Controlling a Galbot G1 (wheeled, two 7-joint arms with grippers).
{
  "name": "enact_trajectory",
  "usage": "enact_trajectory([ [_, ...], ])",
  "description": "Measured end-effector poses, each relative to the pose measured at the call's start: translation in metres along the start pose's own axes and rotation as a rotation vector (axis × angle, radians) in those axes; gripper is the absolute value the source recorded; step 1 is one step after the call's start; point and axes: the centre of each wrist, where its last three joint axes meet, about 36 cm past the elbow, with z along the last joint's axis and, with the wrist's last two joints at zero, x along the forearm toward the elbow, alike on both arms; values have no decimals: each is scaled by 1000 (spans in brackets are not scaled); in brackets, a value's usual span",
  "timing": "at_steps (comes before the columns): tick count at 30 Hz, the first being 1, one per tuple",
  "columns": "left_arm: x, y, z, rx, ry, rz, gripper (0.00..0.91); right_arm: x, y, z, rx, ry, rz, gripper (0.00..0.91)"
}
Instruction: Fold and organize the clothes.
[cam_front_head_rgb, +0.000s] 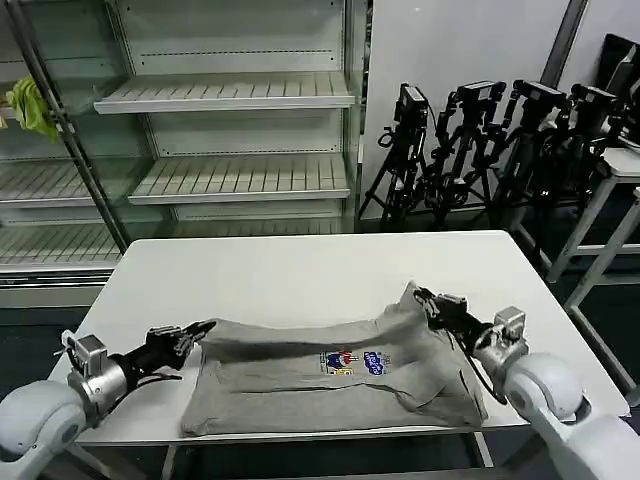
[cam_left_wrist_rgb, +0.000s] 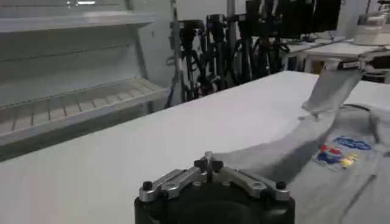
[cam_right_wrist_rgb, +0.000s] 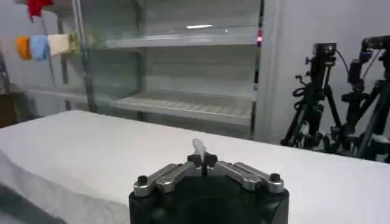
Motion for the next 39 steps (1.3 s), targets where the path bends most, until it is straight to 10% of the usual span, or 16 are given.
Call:
enact_trajectory([
  [29, 26, -22, 22, 12, 80, 13, 111, 71, 12, 14, 68, 79, 3, 0],
  [30, 26, -23, 24, 13, 83, 13, 232, 71, 13, 15, 70, 82, 4, 695],
  [31, 27, -24, 25, 12, 86, 13, 232, 72, 13, 16, 73, 86, 5, 907],
  [33, 27, -24, 26, 7, 91, 15, 907, 74, 14, 18, 78, 94, 7, 907],
  [39, 30, -26, 26, -12, 100, 10, 907, 78, 17, 19, 105, 104, 19, 907],
])
